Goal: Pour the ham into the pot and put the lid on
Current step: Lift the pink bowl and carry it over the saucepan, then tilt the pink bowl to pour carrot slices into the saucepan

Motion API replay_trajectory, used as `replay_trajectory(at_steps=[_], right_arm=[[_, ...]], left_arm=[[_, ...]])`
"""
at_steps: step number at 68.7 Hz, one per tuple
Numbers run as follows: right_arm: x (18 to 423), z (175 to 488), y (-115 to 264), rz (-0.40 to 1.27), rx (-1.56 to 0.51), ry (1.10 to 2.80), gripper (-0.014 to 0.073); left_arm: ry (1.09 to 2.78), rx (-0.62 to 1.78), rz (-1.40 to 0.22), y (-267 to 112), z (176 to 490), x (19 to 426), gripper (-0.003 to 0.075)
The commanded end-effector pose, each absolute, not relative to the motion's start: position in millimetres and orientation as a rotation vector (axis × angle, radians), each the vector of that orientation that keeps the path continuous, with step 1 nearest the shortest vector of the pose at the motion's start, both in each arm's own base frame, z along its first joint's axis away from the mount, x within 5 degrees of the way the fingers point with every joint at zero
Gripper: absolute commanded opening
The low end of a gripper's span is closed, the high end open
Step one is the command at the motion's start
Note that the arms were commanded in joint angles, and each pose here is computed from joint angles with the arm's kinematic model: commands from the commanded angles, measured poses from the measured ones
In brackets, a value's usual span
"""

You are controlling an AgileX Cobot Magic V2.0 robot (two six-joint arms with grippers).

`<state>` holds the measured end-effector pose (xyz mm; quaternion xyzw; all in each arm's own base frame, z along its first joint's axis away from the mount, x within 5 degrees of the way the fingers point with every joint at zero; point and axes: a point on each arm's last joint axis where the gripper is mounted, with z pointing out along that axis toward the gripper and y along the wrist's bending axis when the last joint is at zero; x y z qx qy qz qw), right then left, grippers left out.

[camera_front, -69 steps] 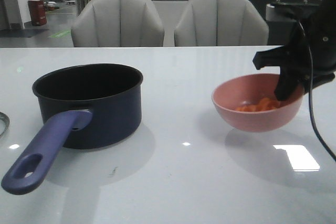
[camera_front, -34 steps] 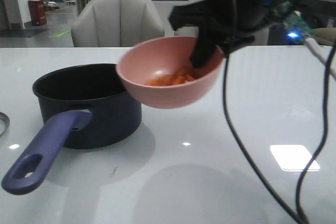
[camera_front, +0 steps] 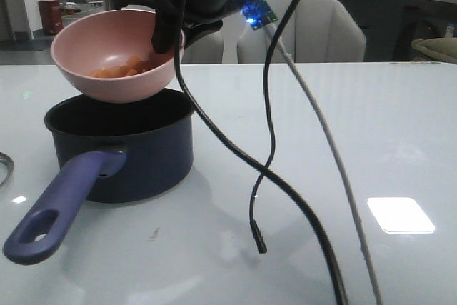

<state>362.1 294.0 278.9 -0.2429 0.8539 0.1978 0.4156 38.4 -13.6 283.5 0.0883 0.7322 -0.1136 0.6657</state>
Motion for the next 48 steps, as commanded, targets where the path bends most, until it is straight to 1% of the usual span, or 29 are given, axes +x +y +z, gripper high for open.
replay_trajectory(at_steps=[1, 9, 17, 33, 48], right_arm=[[364, 331, 292, 0.535, -0.548, 1.818, 0.0141], [365, 331, 293, 0.536, -0.533, 1.643, 0.0141], [364, 331, 293, 0.517, -0.551, 1.507, 0.0141], [364, 319, 294, 0.329, -0.684, 1.277, 0.0141], [359, 310, 291, 0.159, -0.767, 1.111, 0.0141]], left_arm=[[1.555, 0.179, -0.279, -13, 299, 38, 0.0552], [1.555, 0.179, -0.279, -13, 299, 38, 0.0552], [1.555, 0.179, -0.279, -13, 299, 38, 0.0552], [1.555, 0.179, -0.279, -13, 299, 38, 0.0552], [1.555, 0.179, -0.279, -13, 299, 38, 0.0552]])
